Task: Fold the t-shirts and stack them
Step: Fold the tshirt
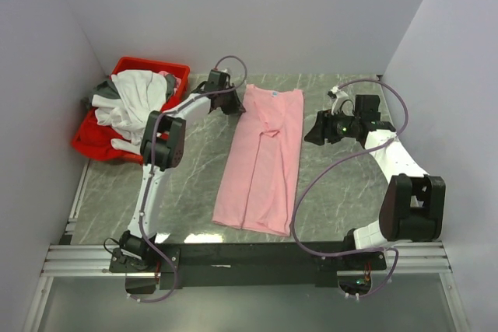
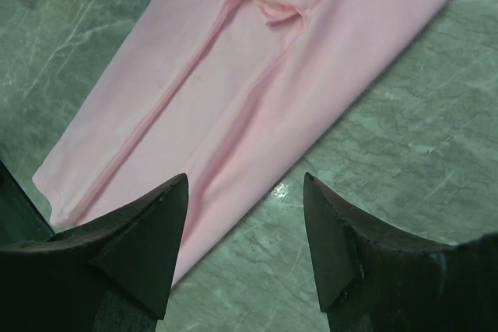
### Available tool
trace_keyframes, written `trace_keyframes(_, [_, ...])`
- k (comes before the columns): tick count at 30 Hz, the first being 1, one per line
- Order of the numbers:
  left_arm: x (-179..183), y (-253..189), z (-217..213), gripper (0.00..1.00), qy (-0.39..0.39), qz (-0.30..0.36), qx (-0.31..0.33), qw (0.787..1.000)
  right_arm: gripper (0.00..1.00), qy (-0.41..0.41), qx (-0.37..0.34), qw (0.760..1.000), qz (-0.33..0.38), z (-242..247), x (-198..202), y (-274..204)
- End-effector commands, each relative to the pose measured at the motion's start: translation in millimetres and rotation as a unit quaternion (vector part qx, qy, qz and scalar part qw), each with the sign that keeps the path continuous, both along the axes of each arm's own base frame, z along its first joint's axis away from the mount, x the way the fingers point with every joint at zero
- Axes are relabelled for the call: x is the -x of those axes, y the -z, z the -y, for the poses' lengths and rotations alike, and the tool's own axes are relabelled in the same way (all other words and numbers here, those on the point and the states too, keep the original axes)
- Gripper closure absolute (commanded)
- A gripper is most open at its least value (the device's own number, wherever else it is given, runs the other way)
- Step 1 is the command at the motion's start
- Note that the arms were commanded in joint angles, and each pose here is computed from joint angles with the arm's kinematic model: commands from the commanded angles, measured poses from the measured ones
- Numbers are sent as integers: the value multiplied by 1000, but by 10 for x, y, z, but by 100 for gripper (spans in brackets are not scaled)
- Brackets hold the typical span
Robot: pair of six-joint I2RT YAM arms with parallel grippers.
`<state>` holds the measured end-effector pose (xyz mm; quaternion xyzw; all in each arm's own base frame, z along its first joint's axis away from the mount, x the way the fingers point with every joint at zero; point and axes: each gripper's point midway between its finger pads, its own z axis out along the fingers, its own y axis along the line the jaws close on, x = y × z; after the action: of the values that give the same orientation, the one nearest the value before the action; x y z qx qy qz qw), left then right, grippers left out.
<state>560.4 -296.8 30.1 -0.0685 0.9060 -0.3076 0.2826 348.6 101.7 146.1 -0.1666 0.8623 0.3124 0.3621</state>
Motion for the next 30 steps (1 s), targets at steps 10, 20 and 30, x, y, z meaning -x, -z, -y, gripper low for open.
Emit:
trace_keyframes(10, [138,113,-968,100,-193,-30,-30,980,33,-9,2,999,35,18,-67,-173])
trace_keyframes(20, [342,-1317,-871,41,-71,154,-7,985,31,-181,44,977,103,-145,352,-334])
trace_keyframes(30, [1627,-2553,-1265,1,78,429,-119,892,14,-363,180,852,331,-591,1019,-94])
